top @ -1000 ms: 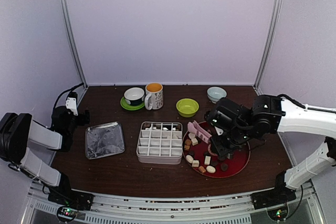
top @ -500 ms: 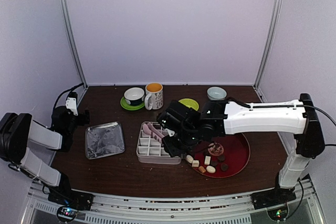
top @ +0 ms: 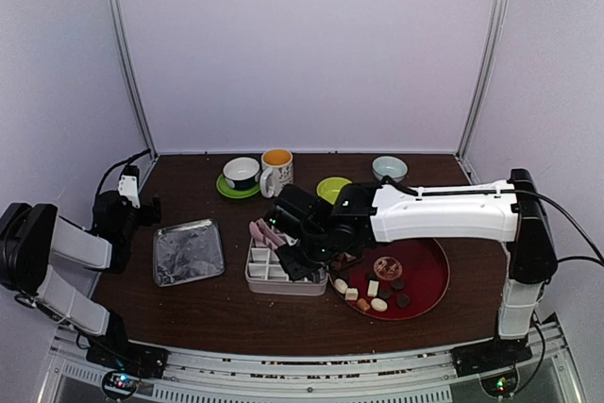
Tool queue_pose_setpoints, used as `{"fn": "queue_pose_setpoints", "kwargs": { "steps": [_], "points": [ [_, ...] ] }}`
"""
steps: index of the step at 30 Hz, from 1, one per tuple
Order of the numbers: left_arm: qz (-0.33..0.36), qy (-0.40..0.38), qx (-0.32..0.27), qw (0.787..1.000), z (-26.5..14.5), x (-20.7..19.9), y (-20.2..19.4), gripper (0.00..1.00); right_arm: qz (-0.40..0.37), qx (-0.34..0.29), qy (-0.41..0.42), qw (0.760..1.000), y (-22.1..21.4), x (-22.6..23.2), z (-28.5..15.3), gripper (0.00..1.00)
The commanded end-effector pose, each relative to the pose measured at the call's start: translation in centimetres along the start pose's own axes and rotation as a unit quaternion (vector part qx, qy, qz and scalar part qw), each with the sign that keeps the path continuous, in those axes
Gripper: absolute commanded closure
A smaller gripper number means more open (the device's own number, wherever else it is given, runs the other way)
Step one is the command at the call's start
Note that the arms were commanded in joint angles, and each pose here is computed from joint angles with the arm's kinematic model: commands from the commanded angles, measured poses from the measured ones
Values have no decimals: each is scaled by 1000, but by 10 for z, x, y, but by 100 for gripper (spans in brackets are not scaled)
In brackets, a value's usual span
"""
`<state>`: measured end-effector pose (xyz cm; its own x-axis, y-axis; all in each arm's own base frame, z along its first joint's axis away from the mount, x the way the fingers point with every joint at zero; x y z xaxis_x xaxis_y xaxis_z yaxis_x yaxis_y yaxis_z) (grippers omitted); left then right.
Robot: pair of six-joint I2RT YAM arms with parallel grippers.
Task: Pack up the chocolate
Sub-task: Place the fake chocolate in the empty pocket of the box.
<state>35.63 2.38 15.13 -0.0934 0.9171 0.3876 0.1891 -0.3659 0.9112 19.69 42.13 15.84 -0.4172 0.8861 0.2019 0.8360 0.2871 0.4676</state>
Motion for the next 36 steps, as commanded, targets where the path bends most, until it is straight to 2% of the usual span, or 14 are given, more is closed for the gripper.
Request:
{"fn": "queue_pose_setpoints", "kwargs": {
  "steps": [1, 12, 36],
  "points": [
    [-1, 13, -31, 999, 1, 8, 15, 2, -1, -20, -11, 1000, 10, 2, -1, 75],
    [-1, 13, -31, 999, 1, 8, 15, 2, -1, -16, -18, 1000, 8, -2, -1, 66],
    [-1, 13, -32, 999, 1, 8, 15, 2, 14, -66, -24, 997, 25, -10, -32, 67]
  ]
}}
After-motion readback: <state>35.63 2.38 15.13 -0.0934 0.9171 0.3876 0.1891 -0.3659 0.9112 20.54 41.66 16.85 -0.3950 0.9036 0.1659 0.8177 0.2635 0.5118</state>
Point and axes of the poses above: each gripper's point midway between its finger pads, its own z axis out along the fingers, its own x axis along the line the jaws close on, y = z × x, the point moved 3 cm from there along -z, back along the fingers, and after that the axes turned 12 degrees about z, right-handed, at the moved point
